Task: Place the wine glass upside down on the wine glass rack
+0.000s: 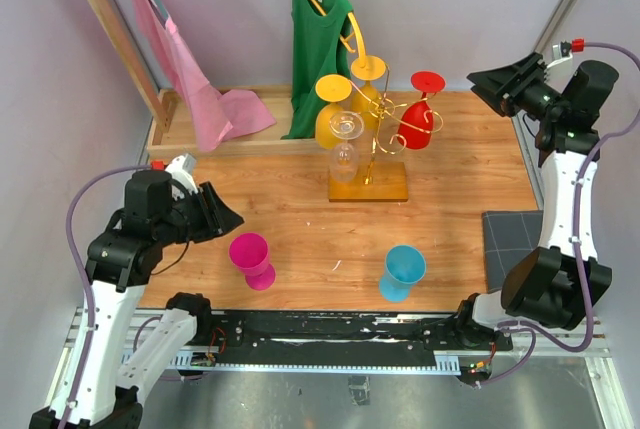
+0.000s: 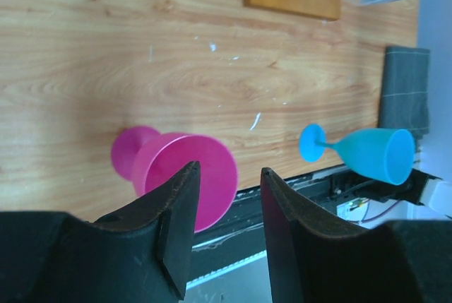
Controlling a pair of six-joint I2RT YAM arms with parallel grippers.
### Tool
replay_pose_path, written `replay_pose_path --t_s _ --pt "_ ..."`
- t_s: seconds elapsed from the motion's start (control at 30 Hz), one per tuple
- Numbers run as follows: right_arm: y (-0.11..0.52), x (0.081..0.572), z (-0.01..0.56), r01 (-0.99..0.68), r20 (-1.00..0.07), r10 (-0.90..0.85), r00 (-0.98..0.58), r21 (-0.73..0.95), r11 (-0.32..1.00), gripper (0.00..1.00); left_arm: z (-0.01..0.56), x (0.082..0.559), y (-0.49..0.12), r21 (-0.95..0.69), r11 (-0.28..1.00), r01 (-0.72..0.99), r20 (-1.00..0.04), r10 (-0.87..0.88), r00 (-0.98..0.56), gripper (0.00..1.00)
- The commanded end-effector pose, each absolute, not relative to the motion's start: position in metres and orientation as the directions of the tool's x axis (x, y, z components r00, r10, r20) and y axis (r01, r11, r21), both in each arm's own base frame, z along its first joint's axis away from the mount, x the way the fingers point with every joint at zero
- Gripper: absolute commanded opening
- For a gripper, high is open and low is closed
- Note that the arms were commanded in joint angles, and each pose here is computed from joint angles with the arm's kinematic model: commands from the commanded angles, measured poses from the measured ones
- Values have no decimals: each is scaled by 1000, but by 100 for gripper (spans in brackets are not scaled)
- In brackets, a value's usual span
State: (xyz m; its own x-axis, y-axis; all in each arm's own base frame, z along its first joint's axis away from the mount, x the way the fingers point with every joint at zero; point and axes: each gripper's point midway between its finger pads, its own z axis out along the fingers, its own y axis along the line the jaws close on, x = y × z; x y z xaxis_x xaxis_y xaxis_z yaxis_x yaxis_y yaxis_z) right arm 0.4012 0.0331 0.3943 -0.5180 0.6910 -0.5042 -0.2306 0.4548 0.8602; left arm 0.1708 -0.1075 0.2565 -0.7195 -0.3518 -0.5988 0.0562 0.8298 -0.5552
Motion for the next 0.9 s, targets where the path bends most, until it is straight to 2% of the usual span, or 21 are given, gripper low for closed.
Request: replay_pose_path --t_s 0.0,0.27,0.87 --pt "43 394 405 -280 -530 683 -502 847 452 49 236 154 -93 -480 877 -6 -565 -314 -763 44" --pt "45 392 397 -281 -520 682 -515 854 439 49 210 151 -73 -342 936 -87 -533 -269 -802 44" --pt "45 398 386 -290 -494 691 -528 870 400 49 176 158 -71 -227 970 -91 -450 -187 -873 44"
